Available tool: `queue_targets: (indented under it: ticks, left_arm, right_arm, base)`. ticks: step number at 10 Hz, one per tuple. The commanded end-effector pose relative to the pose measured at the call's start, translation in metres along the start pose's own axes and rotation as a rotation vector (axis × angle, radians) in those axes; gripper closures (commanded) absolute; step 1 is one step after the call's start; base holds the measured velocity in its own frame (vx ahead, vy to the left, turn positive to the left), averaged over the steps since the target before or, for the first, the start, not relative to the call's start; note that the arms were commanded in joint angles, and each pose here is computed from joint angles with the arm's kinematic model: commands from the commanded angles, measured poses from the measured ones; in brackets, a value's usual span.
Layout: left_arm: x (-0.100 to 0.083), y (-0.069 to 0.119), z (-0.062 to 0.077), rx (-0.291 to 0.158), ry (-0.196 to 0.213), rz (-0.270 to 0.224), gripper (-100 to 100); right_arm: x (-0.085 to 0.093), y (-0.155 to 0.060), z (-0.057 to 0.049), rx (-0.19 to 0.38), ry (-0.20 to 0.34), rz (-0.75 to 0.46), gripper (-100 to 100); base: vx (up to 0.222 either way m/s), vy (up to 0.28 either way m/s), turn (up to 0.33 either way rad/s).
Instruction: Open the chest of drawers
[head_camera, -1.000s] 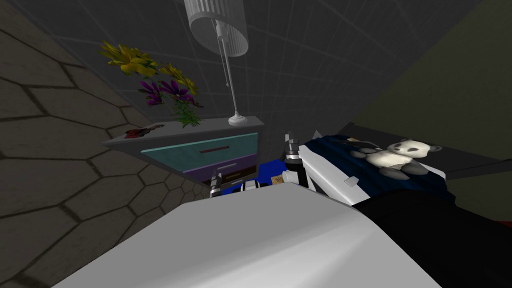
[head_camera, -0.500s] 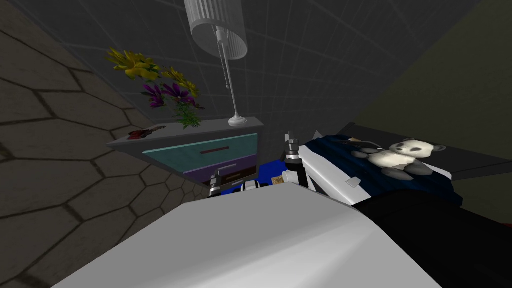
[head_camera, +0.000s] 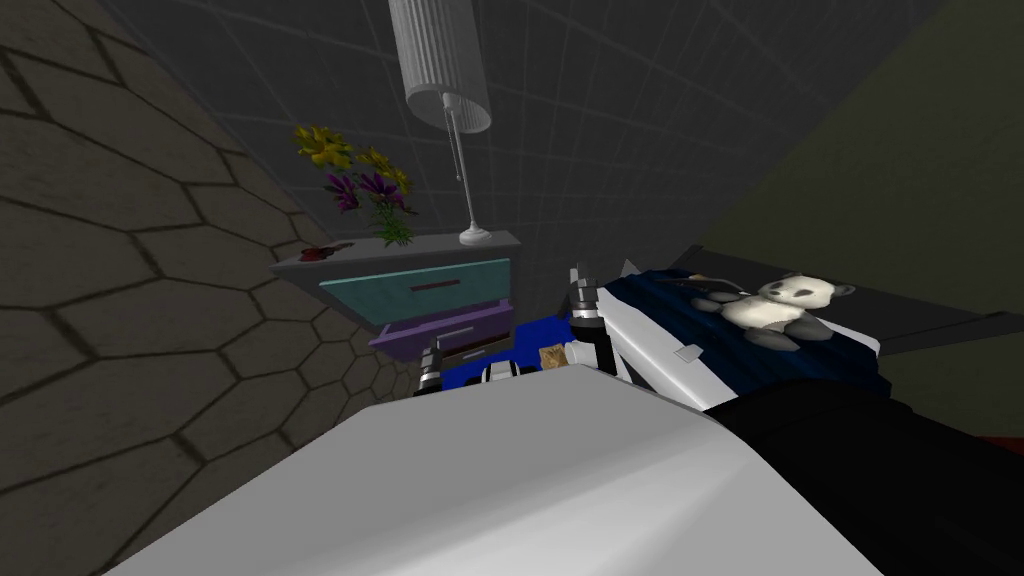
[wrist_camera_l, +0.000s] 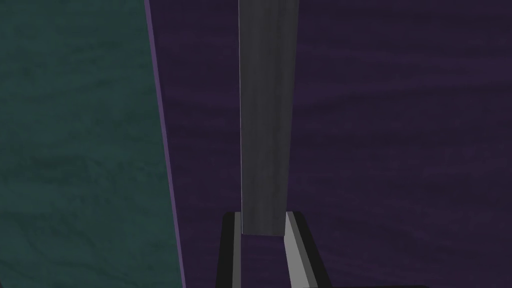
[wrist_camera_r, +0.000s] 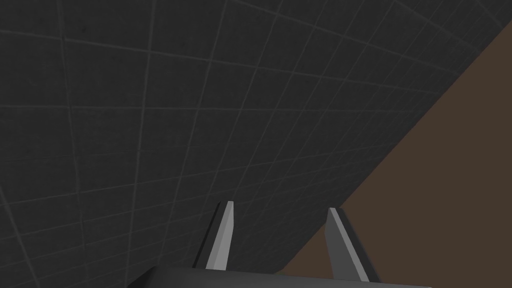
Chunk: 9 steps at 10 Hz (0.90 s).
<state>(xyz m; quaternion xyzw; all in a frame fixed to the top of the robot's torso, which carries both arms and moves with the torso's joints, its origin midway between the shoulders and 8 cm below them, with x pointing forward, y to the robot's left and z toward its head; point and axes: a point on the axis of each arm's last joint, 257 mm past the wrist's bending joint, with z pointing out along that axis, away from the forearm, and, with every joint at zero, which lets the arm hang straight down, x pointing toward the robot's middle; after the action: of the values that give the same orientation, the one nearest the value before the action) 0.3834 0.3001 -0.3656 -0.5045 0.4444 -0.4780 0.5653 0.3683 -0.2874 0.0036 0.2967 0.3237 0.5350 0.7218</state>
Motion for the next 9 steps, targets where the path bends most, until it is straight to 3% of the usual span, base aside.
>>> queue_targets:
  ticks: [1, 3, 4, 9]
  left_arm:
    - [0.001, 0.001, -0.002, -0.007, 0.005, 0.0, 100]
    - [0.002, 0.002, -0.004, -0.013, 0.01, 0.001, 100]
    - [0.003, -0.008, 0.007, 0.004, 0.013, -0.001, -100]
    - [0.001, -0.031, 0.046, 0.004, 0.024, 0.001, -100]
  right_arm:
    - [0.0, 0.0, 0.0, 0.0, 0.0, 0.0, 0]
    - [0.0, 0.0, 0.0, 0.0, 0.0, 0.0, 0]
    - [0.0, 0.0, 0.0, 0.0, 0.0, 0.0, 0]
    - [0.0, 0.0, 0.0, 0.0, 0.0, 0.0, 0]
  base:
    - [-0.157, -0.031, 0.018]
    - [-0.205, -0.011, 0.011]
    - [-0.129, -0.025, 0.017]
    - [-0.037, -0.02, 0.021]
